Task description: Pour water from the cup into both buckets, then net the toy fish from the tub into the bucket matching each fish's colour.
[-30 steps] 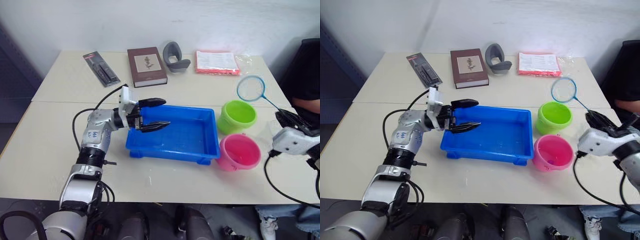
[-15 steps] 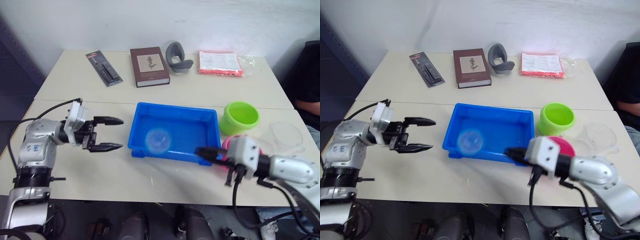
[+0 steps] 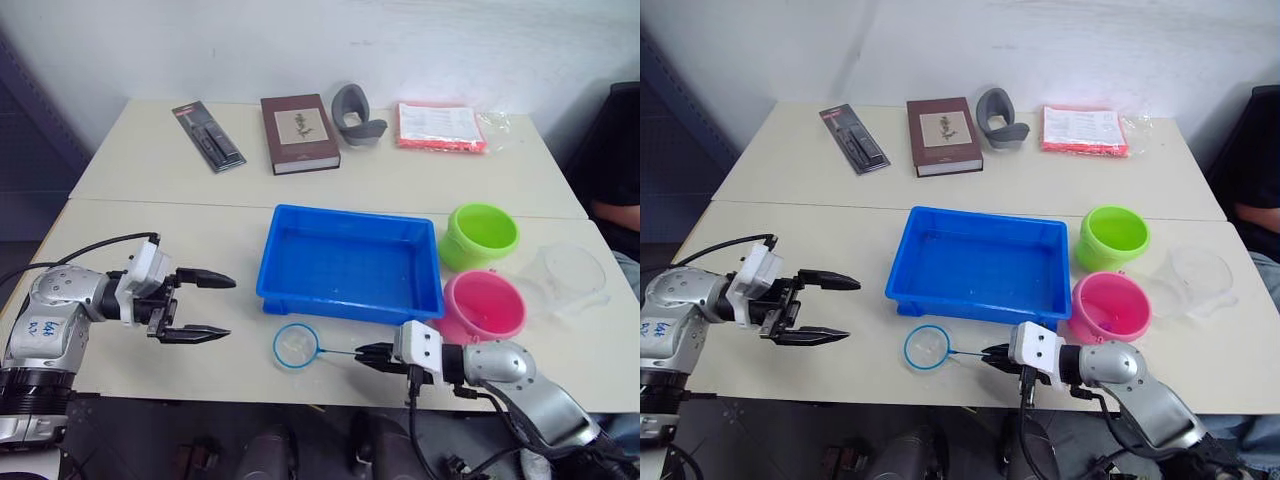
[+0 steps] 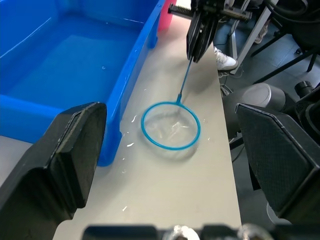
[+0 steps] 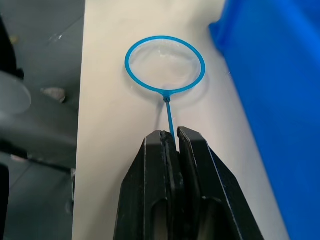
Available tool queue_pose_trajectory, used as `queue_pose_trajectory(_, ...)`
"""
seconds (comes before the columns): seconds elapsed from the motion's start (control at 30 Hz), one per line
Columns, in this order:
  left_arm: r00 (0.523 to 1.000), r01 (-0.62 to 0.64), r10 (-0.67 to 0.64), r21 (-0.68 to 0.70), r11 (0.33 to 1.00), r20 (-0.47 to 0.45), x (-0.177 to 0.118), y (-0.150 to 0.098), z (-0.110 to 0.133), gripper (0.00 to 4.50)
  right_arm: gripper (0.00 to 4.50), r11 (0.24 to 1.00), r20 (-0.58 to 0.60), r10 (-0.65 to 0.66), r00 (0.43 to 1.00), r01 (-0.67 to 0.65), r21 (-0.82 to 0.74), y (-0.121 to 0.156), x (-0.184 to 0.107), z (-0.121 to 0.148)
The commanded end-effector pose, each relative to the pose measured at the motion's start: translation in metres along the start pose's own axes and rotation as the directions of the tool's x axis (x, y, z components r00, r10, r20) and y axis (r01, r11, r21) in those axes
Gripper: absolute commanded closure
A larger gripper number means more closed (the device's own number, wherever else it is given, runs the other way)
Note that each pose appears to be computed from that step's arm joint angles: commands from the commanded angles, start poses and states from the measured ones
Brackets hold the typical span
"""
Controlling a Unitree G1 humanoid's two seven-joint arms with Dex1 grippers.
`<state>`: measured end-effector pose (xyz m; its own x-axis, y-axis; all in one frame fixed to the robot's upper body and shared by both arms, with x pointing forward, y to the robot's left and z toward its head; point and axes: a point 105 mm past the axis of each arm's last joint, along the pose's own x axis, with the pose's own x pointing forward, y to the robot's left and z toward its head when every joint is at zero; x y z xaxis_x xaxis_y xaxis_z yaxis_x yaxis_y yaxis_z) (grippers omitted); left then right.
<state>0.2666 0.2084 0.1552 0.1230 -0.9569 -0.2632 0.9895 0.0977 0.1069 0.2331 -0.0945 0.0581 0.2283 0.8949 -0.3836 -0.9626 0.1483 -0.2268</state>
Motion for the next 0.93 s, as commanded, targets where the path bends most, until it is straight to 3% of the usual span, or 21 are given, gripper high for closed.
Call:
queue_pose_trajectory(0.03, 0.999, 0.030, -0.030, 0.011, 0.999, -0.021, -0.005, -0.005, 0.005, 0.00, 3.00, 0.998, 0.046, 0.039, 0.998, -0.037, -0.043, 0.001, 0.004, 0.005)
queue_pose_trajectory(0.07, 0.999, 0.037, -0.037, -0.004, 0.999, -0.026, -0.005, -0.007, 0.004, 0.00, 2.83, 0.998, 0.057, 0.037, 0.998, -0.034, -0.054, 0.000, 0.004, 0.006)
queue_pose_trajectory(0.1, 0.999, 0.040, -0.041, -0.016, 0.999, -0.030, -0.006, -0.008, 0.002, 0.00, 2.16, 0.998, 0.068, 0.031, 0.997, -0.027, -0.060, -0.001, 0.004, 0.009)
queue_pose_trajectory(0.27, 0.996, -0.008, 0.003, -0.054, 0.999, -0.085, -0.018, -0.009, -0.009, 0.00, 0.02, 0.993, 0.101, -0.006, 0.995, 0.018, -0.120, -0.003, -0.017, 0.030)
queue_pose_trajectory(0.4, 0.984, -0.101, 0.089, -0.072, 0.992, -0.154, -0.039, -0.007, -0.022, 0.00, 0.02, 0.988, 0.150, -0.049, 0.987, 0.070, -0.136, 0.013, -0.049, 0.064)
queue_pose_trajectory(0.5, 0.957, -0.205, 0.191, -0.044, 0.978, -0.218, -0.058, -0.006, -0.036, 0.00, 0.02, 0.992, 0.173, -0.100, 0.980, 0.111, -0.058, 0.028, -0.076, 0.072)
queue_pose_trajectory(0.57, 0.922, -0.282, 0.268, -0.009, 0.959, -0.280, -0.069, -0.008, -0.052, 0.00, 0.02, 0.967, 0.106, -0.191, 0.976, 0.205, -0.154, 0.033, -0.101, 0.064)
queue_pose_trajectory(0.77, 0.841, -0.405, 0.394, 0.050, 0.913, -0.372, -0.098, -0.028, -0.090, 0.00, 0.02, 0.916, -0.109, -0.374, 0.921, 0.349, -0.196, 0.052, -0.179, 0.028)
queue_pose_trajectory(0.93, 0.821, -0.437, 0.433, 0.078, 0.896, -0.373, -0.102, -0.035, -0.099, 0.00, 0.02, 0.899, -0.149, -0.434, 0.889, 0.416, -0.137, 0.058, -0.197, 0.007)
